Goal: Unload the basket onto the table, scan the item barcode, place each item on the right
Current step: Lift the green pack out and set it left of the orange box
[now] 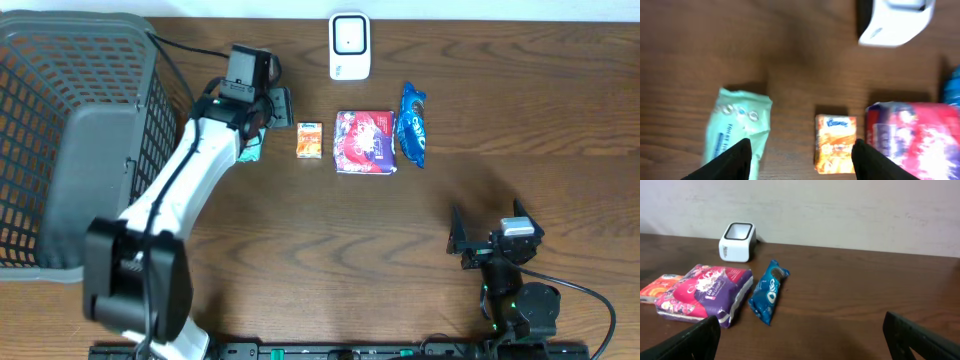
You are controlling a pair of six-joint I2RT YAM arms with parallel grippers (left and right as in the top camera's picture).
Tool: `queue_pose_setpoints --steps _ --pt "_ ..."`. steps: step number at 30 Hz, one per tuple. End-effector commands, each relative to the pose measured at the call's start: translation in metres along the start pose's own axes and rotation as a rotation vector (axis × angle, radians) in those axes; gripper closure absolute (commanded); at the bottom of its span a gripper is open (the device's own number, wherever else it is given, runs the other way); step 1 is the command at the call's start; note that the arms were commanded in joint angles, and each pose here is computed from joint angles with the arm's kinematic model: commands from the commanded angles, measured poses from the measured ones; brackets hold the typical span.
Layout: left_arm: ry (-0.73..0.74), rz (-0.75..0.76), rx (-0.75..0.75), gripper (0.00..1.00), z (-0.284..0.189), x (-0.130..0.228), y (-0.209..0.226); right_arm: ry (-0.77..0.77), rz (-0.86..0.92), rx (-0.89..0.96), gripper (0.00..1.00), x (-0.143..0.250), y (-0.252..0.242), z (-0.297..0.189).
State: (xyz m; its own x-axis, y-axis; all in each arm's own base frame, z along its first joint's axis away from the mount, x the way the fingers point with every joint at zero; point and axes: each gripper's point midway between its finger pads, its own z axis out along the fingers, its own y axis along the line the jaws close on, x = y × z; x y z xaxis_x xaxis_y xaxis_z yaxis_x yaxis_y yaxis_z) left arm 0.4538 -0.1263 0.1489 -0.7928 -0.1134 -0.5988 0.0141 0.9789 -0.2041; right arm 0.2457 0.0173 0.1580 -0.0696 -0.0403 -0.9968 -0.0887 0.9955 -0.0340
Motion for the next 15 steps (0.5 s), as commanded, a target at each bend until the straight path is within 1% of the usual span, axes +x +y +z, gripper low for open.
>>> queue_pose_setpoints --steps 1,3,6,7,8,10,11,13,15 --pt "-0.181 0.051 0.007 0.35 -0.066 -0.044 0.000 -0.001 -0.011 0.005 0.01 0.001 -0.001 0.000" --pt "-0.257 0.044 -0.027 0.37 -0.095 -0.059 0.010 -0.001 -0.011 0.005 0.01 0.001 -0.001 0.000" --pt "-0.334 0.013 -0.070 0.50 -0.132 -0.071 0.028 -0.001 -0.011 0.005 0.01 0.001 -0.001 0.000" --pt "-0.342 0.004 -0.080 0.52 -0.140 -0.071 0.033 -0.001 -0.011 0.005 0.01 0.001 -0.001 0.000" --pt "-0.341 -0.007 -0.093 0.54 -0.148 -0.070 0.041 -0.001 -0.011 0.005 0.01 0.001 -0.001 0.000" --pt "-0.322 -0.011 -0.119 0.62 -0.157 -0.063 0.052 -0.001 -0.011 0.005 0.01 0.001 -0.001 0.000" --pt "-0.308 -0.015 -0.134 0.64 -0.160 -0.059 0.059 -0.001 -0.011 0.005 0.01 0.001 -0.001 0.000" --pt "-0.277 -0.030 -0.167 0.68 -0.164 -0.050 0.072 -0.001 -0.011 0.005 0.01 0.001 -0.001 0.000" --pt "-0.241 -0.041 -0.192 0.76 -0.163 -0.042 0.083 -0.001 -0.011 0.005 0.01 0.001 -0.001 0.000"
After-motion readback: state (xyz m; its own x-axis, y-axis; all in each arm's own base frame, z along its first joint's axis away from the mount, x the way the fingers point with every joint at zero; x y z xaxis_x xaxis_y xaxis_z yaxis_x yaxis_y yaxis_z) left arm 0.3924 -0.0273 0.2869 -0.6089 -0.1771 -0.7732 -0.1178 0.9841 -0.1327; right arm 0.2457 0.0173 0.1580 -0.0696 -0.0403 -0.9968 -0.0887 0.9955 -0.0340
